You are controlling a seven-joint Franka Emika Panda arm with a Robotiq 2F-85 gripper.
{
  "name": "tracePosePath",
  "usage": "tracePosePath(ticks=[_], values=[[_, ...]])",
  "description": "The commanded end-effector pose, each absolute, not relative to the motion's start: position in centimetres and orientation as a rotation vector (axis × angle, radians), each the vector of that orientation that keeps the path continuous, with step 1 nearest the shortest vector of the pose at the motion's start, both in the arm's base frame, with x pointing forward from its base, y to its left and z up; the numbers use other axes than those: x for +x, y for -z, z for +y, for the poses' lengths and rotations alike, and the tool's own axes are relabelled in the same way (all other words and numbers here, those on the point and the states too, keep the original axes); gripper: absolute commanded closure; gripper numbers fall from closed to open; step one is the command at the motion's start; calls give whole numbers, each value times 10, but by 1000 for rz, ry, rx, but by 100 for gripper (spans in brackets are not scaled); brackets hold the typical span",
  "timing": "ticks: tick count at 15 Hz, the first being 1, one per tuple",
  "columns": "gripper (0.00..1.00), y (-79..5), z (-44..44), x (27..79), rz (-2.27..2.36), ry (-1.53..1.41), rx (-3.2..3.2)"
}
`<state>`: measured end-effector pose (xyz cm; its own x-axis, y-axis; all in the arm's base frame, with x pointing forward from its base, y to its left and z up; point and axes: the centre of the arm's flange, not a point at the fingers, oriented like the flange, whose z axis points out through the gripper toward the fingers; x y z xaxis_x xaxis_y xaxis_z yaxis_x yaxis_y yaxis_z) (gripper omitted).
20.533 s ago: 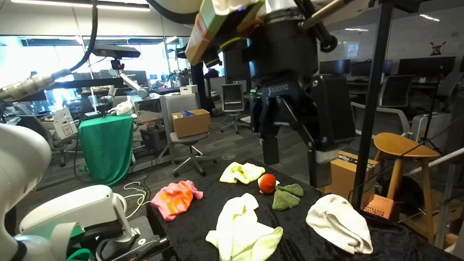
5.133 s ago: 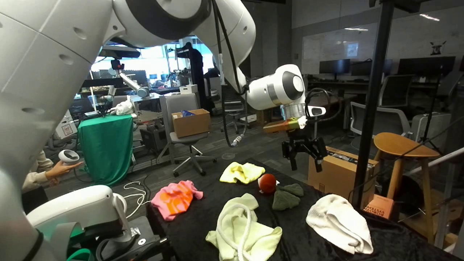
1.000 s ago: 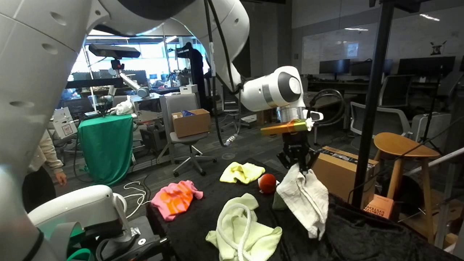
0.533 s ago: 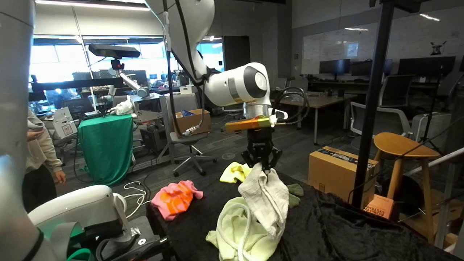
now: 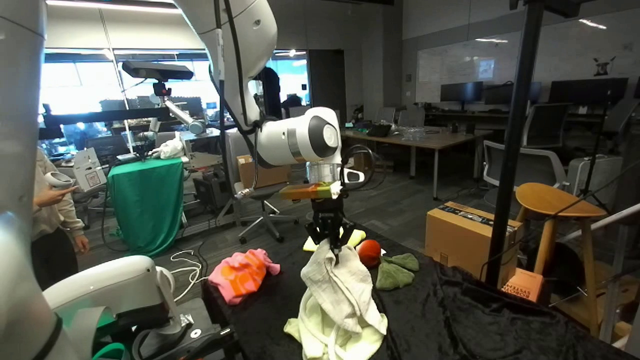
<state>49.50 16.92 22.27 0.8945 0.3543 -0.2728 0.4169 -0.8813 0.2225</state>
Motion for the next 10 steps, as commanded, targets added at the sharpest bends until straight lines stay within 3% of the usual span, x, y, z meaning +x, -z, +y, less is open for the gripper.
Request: tracePosePath(ticks=[1, 9, 10], values=[[60, -214, 178, 492, 507, 258, 2800], [1, -215, 175, 498, 446, 233, 2808], [0, -220, 176, 500, 448, 187, 2815]])
